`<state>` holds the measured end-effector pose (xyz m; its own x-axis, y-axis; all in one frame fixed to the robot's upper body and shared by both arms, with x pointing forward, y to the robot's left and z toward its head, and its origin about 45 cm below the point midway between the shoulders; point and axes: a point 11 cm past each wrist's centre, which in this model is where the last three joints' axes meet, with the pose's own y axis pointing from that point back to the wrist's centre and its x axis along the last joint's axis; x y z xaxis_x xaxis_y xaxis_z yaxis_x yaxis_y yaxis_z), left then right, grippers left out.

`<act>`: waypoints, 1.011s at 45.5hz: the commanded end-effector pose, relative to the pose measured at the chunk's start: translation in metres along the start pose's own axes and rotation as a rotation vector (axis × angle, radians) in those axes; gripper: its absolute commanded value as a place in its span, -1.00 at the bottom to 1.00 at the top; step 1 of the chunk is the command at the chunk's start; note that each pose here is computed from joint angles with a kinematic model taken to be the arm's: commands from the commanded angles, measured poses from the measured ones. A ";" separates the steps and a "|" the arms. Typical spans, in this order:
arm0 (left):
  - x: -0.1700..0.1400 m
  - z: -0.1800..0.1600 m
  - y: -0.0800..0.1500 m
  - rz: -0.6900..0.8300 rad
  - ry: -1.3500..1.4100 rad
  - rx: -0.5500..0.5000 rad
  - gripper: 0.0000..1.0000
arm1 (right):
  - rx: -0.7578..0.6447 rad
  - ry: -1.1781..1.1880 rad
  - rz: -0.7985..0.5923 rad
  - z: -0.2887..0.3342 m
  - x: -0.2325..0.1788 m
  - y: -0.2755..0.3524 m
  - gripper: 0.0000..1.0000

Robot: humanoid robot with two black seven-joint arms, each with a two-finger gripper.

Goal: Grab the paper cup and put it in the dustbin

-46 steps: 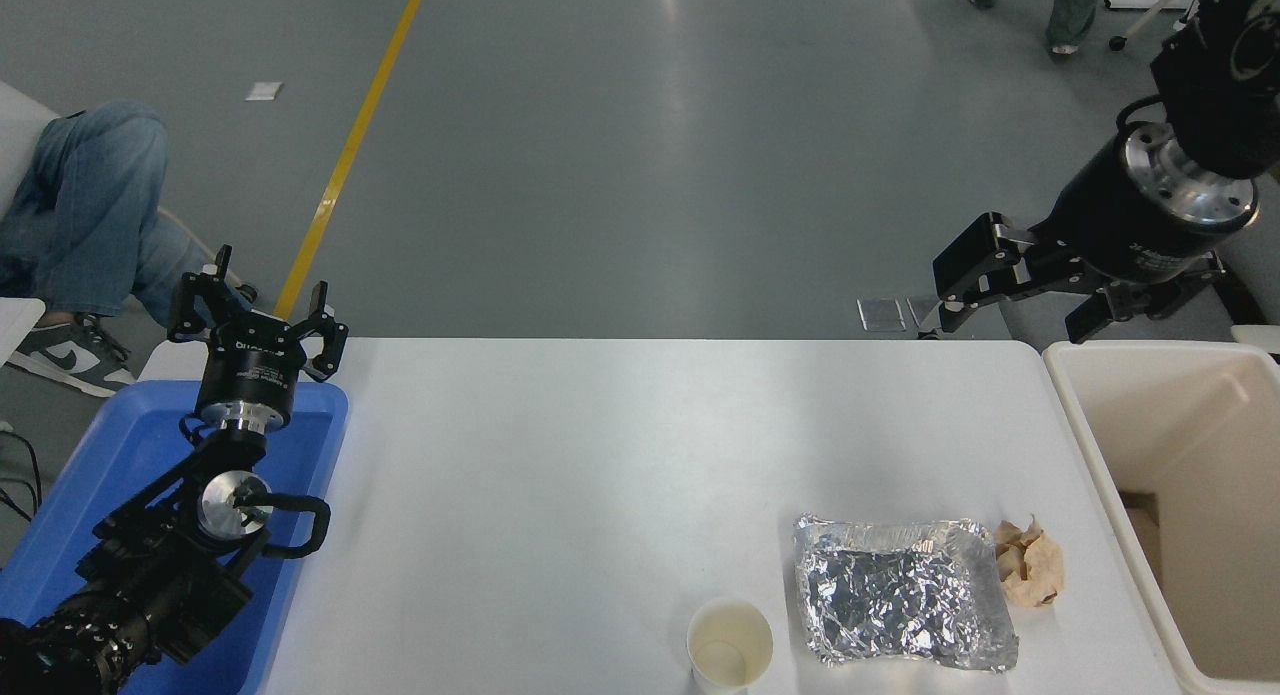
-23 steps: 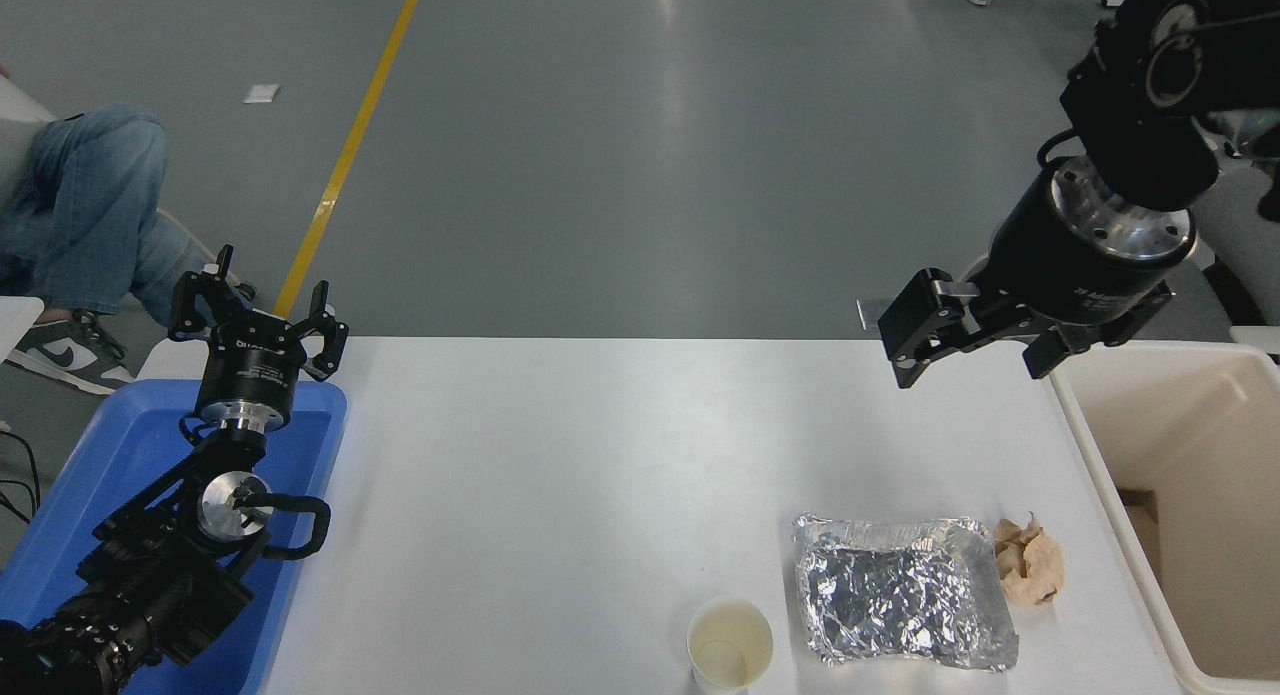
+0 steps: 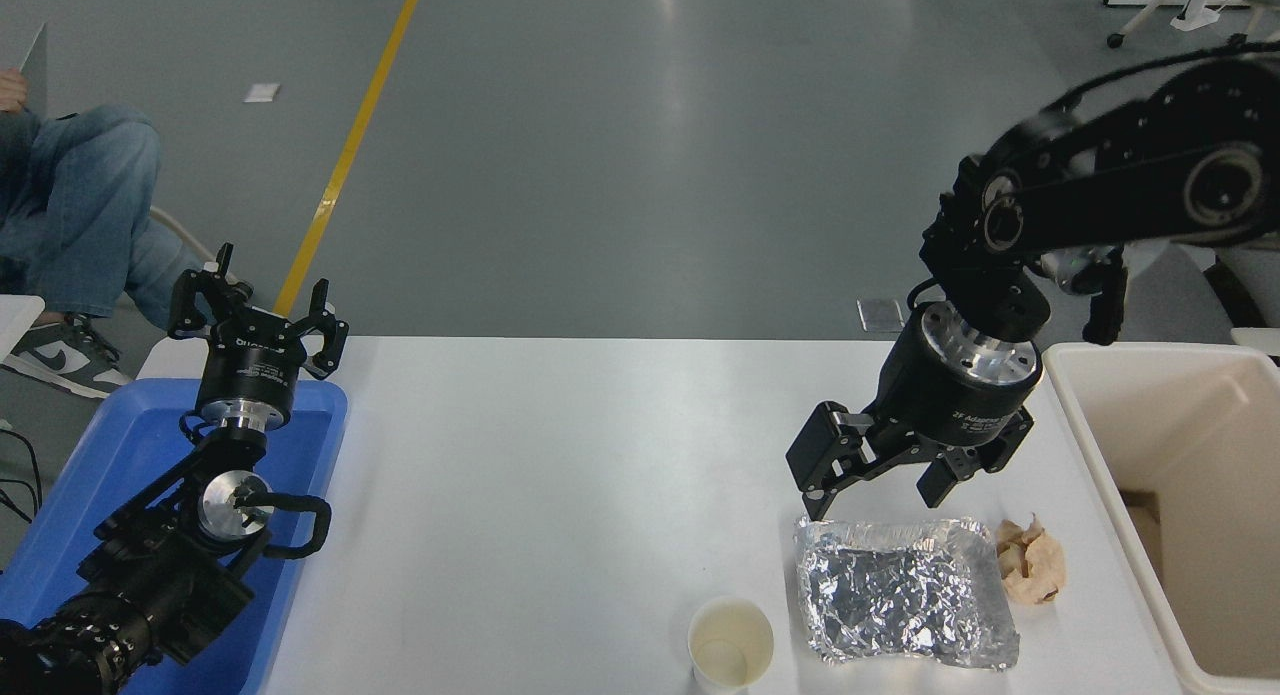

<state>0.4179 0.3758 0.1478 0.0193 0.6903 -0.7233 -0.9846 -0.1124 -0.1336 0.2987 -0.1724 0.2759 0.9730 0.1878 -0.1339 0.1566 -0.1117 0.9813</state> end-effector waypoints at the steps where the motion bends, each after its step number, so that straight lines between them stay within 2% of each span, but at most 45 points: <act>1: 0.000 0.000 0.000 -0.001 -0.001 0.001 0.98 | 0.020 -0.030 0.123 0.002 0.012 -0.053 0.90; 12: 0.000 0.000 0.000 -0.001 -0.001 0.001 0.98 | -0.120 -0.044 0.224 0.008 0.013 -0.097 0.90; 15: 0.000 0.000 0.000 -0.001 -0.001 0.001 0.98 | -0.152 -0.043 0.204 0.009 0.009 -0.102 1.00; 30: -0.001 0.000 -0.001 -0.002 0.000 0.001 0.98 | -0.089 -0.002 0.094 -0.018 -0.012 -0.120 1.00; 44: 0.000 0.000 0.000 -0.001 -0.001 0.002 0.98 | -0.021 -0.023 0.111 -0.035 -0.012 -0.131 1.00; 46: 0.000 0.000 0.000 -0.001 -0.001 0.002 0.98 | -0.020 -0.026 0.119 -0.036 -0.011 -0.134 0.95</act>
<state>0.4182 0.3757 0.1480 0.0201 0.6908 -0.7228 -0.9850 -0.1104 -0.1329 0.2651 -0.1357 0.1606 0.9856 0.1663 -0.0296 0.0433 -0.0793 0.9959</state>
